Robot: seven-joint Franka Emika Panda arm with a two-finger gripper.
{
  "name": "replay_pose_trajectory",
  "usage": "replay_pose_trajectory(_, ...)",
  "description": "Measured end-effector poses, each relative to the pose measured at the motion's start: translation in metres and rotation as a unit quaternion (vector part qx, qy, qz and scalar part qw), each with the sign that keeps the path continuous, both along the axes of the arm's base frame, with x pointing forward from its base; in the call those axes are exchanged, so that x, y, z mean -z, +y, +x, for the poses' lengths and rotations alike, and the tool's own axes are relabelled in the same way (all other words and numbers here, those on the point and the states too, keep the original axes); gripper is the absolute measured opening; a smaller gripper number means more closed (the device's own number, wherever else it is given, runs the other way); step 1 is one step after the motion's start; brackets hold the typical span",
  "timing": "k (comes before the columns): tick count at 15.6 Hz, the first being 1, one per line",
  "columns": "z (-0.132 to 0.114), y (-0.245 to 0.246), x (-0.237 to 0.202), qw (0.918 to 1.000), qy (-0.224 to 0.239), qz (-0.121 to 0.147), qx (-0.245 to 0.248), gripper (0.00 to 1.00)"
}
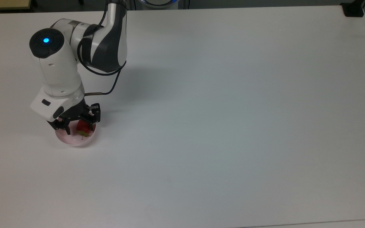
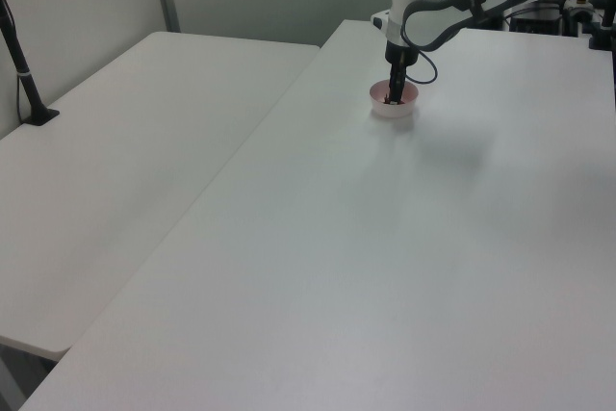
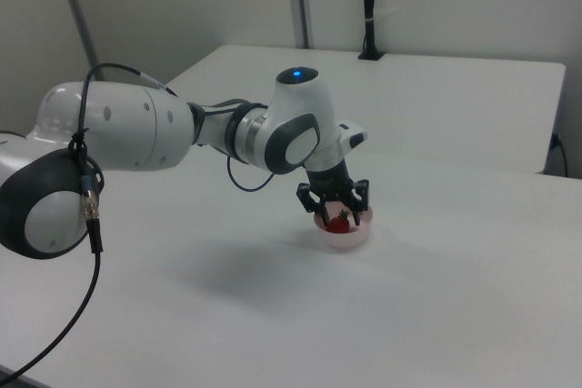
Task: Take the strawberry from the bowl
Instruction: 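Lower the gripper into the bowl around the red strawberry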
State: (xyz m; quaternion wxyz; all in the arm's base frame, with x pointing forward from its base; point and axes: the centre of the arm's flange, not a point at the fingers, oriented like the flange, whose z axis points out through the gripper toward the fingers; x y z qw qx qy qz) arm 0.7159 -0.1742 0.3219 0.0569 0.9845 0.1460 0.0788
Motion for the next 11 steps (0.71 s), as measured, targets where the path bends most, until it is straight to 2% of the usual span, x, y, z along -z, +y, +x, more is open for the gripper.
replay_pose_trajectory(2, 0.001, 0.0, 0.005, 1.0, -0.004, -0.001, -0.001, 0.63)
replay_pose_trajectory(4, 0.002, 0.0, 0.007, 1.0, -0.005, -0.001, -0.001, 0.44)
replay_pose_trajectory(5, 0.002, 0.0, 0.007, 1.0, -0.005, -0.001, -0.001, 0.32)
replay_pose_trajectory(11, 0.006, 0.0, -0.005, 0.9999, -0.017, -0.002, 0.0, 0.28)
